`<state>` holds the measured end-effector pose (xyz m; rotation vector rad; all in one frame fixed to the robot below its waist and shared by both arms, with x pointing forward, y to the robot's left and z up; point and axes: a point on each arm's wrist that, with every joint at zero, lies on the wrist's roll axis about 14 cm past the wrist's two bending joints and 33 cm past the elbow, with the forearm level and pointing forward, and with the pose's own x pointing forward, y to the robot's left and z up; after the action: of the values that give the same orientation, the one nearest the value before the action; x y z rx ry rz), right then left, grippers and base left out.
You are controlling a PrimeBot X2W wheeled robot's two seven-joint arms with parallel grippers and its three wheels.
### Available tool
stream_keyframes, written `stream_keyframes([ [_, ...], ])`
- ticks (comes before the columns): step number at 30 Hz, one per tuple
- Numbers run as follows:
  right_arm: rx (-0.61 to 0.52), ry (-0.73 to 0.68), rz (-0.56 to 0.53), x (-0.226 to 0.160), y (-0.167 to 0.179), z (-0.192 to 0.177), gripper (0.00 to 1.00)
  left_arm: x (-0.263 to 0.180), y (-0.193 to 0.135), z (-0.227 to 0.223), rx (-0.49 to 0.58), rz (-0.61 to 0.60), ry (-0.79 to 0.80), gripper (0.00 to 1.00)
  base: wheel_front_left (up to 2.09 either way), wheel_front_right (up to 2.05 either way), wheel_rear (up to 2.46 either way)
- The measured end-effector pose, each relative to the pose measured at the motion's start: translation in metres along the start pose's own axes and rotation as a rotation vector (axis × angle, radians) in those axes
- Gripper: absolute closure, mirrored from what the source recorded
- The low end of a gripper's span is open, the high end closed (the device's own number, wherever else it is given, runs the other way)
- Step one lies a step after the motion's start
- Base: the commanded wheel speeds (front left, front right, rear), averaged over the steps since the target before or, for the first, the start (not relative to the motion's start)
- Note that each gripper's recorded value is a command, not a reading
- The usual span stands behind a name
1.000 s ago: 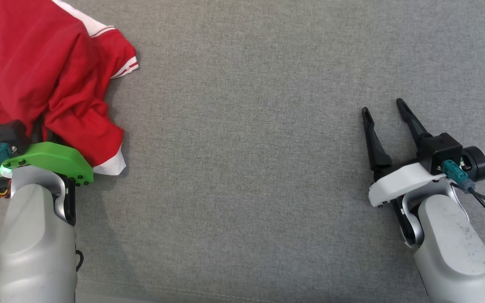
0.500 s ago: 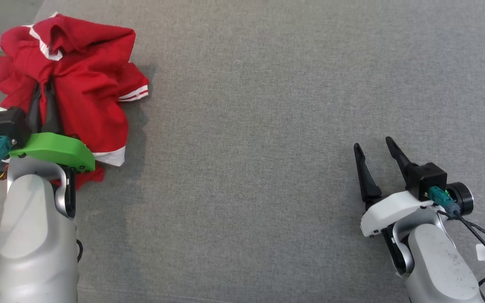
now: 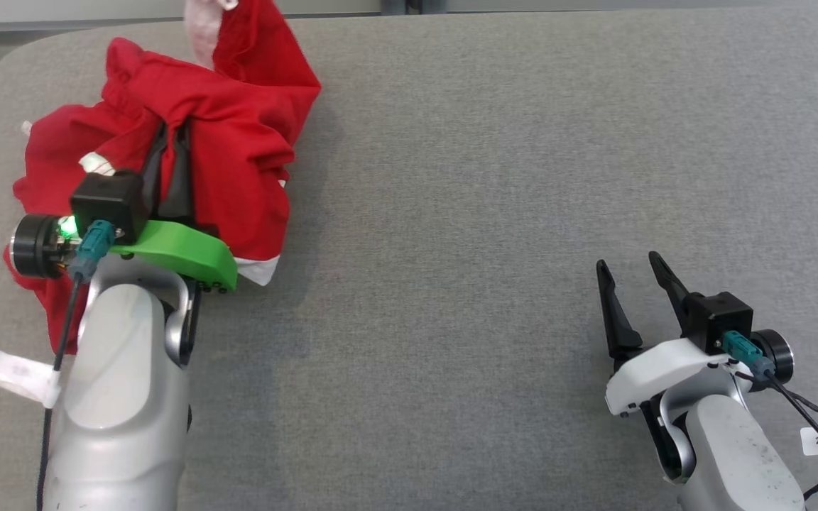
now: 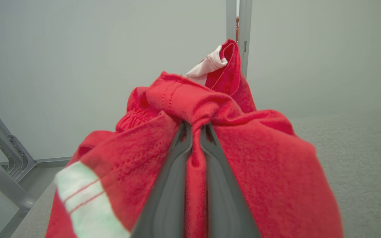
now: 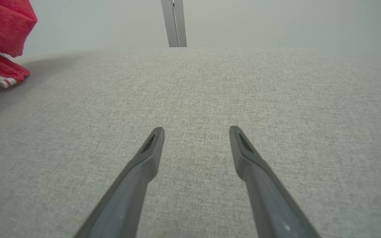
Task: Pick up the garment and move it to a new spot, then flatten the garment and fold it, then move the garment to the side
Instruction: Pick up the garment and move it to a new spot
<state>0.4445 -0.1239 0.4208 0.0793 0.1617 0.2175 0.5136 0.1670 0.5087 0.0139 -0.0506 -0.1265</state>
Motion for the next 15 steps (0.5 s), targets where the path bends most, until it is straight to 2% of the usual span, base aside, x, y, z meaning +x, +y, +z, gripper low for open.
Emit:
stream_keyframes([
  [9,0.015,-0.014,-0.101,-0.026,-0.032,0.006,0.00,0.012,-0.118,0.009,-0.051,-0.311,-0.036,1.00,0.00,0.00,0.00],
  [10,0.018,-0.015,-0.124,-0.033,-0.039,0.007,0.00,0.009,-0.148,0.016,-0.085,-0.394,-0.056,1.00,0.00,0.00,0.00],
  [15,0.021,-0.022,-0.169,-0.046,-0.053,0.010,0.00,-0.008,-0.214,0.030,-0.145,-0.583,-0.087,1.00,0.00,0.00,0.00],
])
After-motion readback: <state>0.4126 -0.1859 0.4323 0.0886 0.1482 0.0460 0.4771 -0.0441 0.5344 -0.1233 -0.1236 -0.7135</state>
